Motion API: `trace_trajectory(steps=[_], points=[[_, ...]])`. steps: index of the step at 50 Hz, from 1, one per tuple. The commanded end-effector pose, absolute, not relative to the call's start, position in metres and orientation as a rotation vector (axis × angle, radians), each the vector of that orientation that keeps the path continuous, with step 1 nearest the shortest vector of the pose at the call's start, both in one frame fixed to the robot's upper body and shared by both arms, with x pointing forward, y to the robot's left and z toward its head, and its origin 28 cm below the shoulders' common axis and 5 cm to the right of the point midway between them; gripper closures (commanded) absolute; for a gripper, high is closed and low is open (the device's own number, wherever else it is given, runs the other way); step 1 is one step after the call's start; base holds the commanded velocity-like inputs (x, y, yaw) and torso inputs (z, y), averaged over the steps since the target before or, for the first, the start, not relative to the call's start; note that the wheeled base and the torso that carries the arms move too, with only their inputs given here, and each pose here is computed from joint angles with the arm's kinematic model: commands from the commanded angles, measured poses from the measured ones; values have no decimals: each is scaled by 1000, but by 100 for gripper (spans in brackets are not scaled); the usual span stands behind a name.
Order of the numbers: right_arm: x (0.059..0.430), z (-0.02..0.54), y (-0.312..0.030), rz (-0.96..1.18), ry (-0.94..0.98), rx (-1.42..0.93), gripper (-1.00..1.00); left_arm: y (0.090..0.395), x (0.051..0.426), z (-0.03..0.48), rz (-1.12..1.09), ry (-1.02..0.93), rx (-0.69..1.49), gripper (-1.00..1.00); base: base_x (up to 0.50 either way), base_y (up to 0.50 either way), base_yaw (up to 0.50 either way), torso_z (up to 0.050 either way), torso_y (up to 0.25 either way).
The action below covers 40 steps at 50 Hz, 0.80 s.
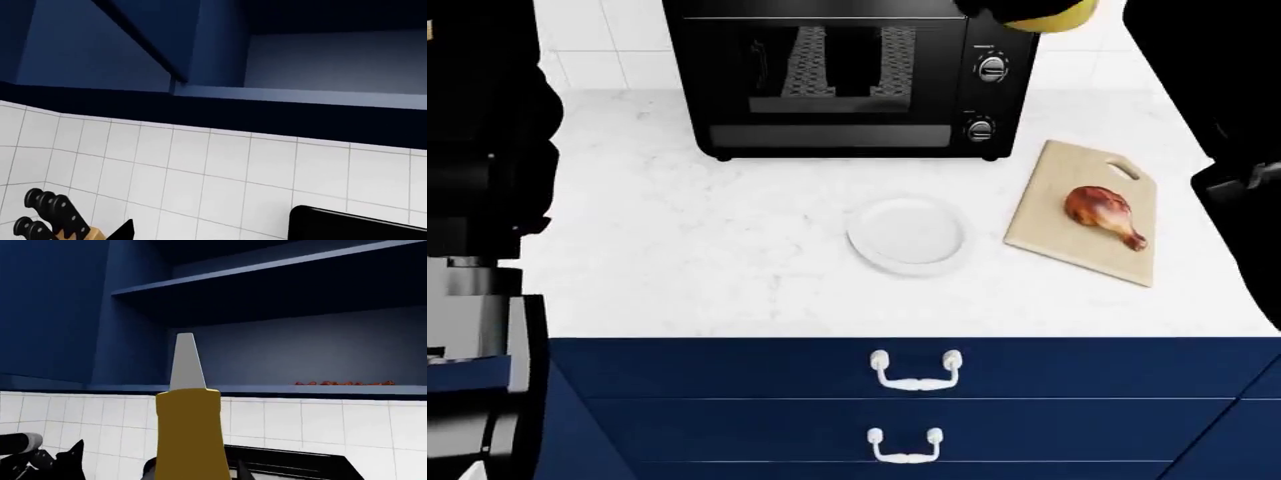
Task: Pick the chicken breast from the plate and place it on the cutting board. Then pick the condiment bottle from the cabinet and place it next to the cutting board.
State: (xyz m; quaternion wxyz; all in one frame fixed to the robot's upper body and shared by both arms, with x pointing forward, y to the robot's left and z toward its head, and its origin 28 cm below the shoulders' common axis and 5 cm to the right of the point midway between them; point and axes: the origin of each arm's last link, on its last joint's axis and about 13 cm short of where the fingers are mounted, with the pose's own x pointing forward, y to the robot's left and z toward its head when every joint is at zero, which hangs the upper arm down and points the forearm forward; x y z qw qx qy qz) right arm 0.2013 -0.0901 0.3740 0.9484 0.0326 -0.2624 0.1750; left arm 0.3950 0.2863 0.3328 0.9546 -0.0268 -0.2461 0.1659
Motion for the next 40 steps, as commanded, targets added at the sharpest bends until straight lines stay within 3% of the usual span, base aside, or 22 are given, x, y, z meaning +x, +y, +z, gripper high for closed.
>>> trace_trajectory(steps=[1,9,17,40], points=[[194,334,-100,311,-504,57,100,287,391,327,340,-501,-95,-100,0,0,0,0,0],[191,309,-105,287,-486,67,100,286,395,303,370,-472,-188,-100,0,0,0,0,0],[182,298,-112,259,-499,91,100,288,393,283,400,-561,-373,-100,0,0,0,0,0],[181,265,-125,211,-481,142,100,277,390,241,285,-685,-530,-100,0,0,0,1,0]])
